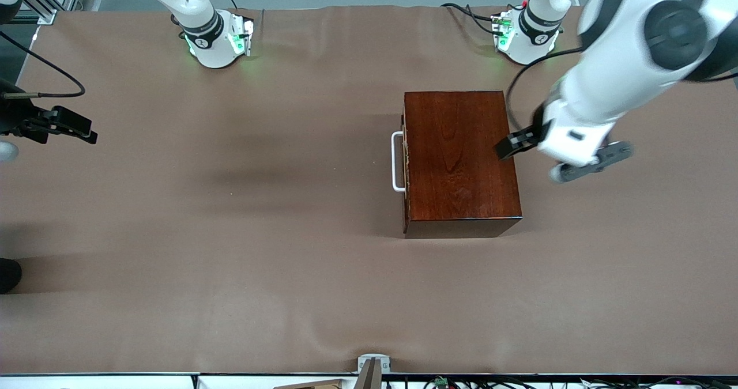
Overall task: Open drawer, take yellow block, close drawer
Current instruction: 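Reach the left gripper over the wooden box toward the white handle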
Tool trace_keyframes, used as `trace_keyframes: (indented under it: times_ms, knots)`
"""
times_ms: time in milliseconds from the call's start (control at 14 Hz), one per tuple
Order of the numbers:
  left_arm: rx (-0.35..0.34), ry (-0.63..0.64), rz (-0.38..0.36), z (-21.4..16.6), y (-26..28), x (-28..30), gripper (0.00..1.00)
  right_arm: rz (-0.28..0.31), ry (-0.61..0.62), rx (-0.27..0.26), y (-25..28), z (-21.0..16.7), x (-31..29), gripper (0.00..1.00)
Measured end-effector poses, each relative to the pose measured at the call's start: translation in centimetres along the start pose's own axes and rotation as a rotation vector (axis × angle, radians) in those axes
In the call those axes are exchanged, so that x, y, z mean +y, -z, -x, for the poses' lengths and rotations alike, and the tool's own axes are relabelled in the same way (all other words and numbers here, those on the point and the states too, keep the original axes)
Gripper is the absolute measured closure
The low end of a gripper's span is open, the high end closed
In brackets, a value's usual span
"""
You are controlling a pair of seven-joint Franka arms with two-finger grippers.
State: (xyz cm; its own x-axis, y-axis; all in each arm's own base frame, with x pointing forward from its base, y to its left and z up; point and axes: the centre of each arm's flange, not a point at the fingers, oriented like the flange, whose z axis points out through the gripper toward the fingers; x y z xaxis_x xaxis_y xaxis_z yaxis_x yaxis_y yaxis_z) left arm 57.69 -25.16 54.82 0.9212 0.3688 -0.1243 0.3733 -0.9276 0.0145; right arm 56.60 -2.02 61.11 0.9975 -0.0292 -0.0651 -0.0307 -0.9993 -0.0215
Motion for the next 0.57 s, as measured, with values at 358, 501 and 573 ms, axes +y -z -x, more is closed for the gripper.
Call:
trace_keyframes:
  times_ms: [358, 501, 573]
  knots:
    - [-0.008, 0.025, 0.009, -2.0, -7.7, 4.6, 0.0, 0.0, 0.003, -0.003, -0.1, 0.0, -0.2, 0.0]
    - [0.017, 0.026, -0.021, -0.7, -10.5, 7.2, 0.0, 0.0, 0.004, -0.004, -0.1, 0.0, -0.2, 0.0]
    - [0.039, 0.02, -0.032, 0.4, -11.2, 8.6, 0.0, 0.0, 0.004, -0.005, -0.2, 0.0, -0.2, 0.0]
